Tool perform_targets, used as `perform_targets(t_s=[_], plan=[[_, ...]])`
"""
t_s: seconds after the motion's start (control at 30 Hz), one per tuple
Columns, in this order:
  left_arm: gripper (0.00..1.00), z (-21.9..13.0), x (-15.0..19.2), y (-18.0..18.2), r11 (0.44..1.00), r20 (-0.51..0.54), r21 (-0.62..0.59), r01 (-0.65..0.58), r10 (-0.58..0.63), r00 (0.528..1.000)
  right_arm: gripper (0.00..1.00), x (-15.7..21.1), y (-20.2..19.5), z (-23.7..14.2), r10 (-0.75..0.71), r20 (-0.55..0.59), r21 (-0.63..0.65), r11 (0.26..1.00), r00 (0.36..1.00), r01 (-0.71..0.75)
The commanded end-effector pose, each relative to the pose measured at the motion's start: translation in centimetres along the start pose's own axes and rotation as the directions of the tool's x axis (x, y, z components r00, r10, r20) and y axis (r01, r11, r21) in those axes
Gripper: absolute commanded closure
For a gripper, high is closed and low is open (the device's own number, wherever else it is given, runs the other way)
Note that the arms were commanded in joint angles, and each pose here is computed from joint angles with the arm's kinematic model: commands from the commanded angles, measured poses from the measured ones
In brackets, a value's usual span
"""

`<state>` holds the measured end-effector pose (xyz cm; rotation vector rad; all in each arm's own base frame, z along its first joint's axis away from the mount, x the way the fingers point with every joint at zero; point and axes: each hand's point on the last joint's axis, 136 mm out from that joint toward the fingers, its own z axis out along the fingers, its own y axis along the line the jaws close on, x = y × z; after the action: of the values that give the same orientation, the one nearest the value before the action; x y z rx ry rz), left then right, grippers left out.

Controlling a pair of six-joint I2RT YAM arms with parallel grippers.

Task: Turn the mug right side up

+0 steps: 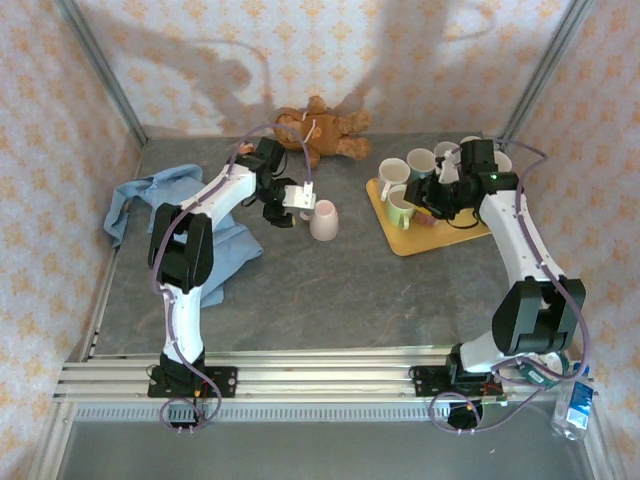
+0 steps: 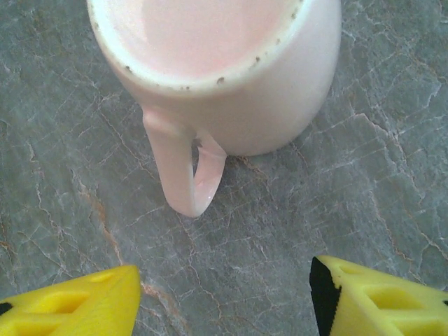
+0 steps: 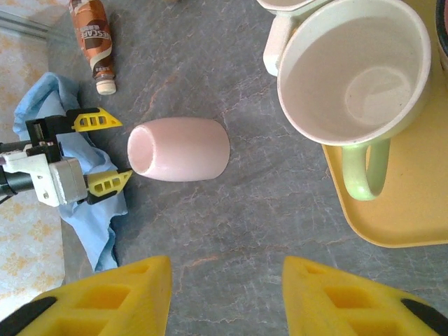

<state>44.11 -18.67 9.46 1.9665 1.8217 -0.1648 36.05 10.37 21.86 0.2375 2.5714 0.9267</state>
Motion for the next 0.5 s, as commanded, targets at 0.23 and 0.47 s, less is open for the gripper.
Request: perform_targets(t_s=[0.23, 0.47], plan=[[0.41, 0.8, -1.2, 0.7, 0.999, 0.026, 0.019, -0.048, 0.047, 0.999, 0.55, 0.0, 1.3, 0.0, -0.006, -0.029, -0.06, 0.998, 1.0, 0.004], [0.41, 1.8, -1.4, 0.9, 0.999, 0.025, 0.035, -0.032, 0.032, 0.999, 0.56, 0.6, 2.1, 0.0, -0.018, -0.065, -0.11, 0.994, 0.998, 0.011]])
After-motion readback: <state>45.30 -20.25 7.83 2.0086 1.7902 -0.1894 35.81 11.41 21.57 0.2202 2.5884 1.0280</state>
